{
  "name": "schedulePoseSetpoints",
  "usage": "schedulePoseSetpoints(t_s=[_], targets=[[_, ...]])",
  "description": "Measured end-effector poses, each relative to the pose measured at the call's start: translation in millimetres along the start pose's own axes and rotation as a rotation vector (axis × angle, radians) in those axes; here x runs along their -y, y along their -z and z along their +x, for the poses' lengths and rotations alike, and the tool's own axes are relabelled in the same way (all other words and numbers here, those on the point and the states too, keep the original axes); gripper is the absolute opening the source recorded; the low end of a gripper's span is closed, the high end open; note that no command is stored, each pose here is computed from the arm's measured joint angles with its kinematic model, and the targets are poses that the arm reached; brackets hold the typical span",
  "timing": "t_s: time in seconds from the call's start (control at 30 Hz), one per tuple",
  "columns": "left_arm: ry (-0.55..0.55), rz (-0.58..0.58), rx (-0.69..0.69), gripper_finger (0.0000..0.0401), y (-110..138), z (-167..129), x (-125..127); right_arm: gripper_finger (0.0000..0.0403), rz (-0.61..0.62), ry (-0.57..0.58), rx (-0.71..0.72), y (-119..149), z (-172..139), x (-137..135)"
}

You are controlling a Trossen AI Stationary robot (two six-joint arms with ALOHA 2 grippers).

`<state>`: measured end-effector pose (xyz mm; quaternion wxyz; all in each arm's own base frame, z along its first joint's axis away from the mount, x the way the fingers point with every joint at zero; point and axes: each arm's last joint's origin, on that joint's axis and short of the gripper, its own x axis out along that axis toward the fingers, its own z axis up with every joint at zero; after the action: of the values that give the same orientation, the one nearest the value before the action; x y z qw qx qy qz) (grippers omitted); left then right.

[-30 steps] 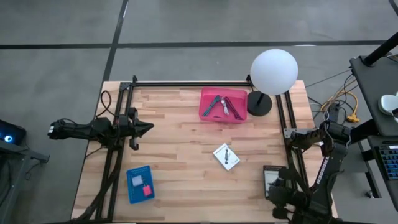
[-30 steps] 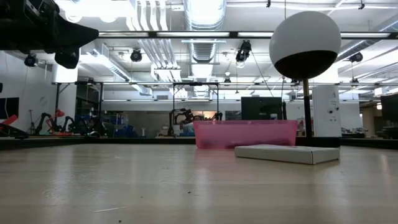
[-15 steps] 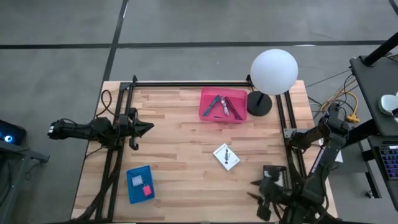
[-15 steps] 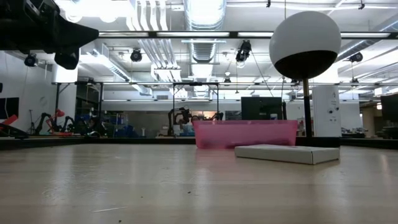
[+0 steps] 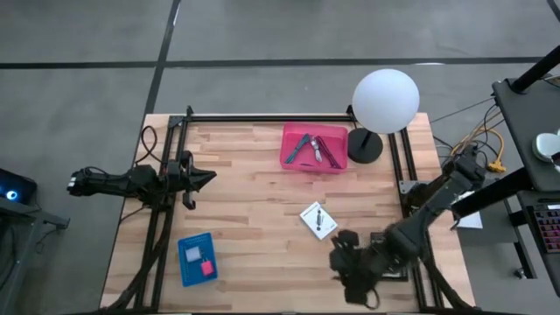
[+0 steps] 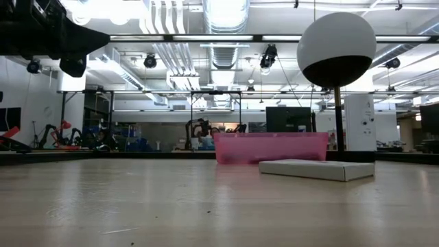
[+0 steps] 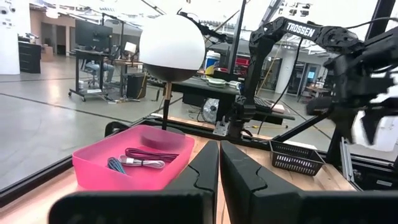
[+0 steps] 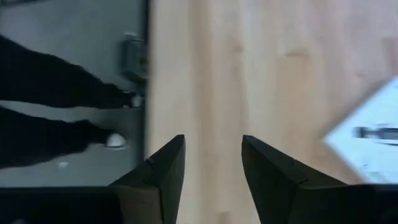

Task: Pick and place items into bin
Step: Put the card reader box into the black bin

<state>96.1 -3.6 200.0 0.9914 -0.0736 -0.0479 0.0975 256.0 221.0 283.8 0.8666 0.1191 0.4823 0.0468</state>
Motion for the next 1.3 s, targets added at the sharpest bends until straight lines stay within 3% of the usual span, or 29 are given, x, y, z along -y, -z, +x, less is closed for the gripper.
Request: schedulePoseSetpoints(t_s=[0.13,0.33,0.57,0.7,0.97,1.3], targets=[[0.0,0.003,0.0,0.0,0.0,0.0,0.0,0.0158,0.044,0.124,-0.02,-6.3,13.7,29.4],[0.0,0.002,0.001,0.0,-0.1,0.0,0.0,0.0219,0.291,0.262,-0.061,-17.0,26.5,74.5],[0.001,0.001,0.003,0.0,-0.3,0.0,0.1,0.0306,0.457,0.309,-0.016,-31.1,39.3,115.2],[0.001,0.001,0.003,0.0,-0.3,0.0,0.1,0.0335,0.509,0.327,0.011,-35.8,47.0,139.3],[0.002,0.002,0.003,0.0,-0.4,0.0,0.1,0.0331,0.705,0.447,-0.049,-16.4,61.6,187.7],[0.002,0.003,0.003,0.0,-0.4,0.0,0.1,0.0325,0.765,0.442,-0.125,-0.1,75.8,203.8]])
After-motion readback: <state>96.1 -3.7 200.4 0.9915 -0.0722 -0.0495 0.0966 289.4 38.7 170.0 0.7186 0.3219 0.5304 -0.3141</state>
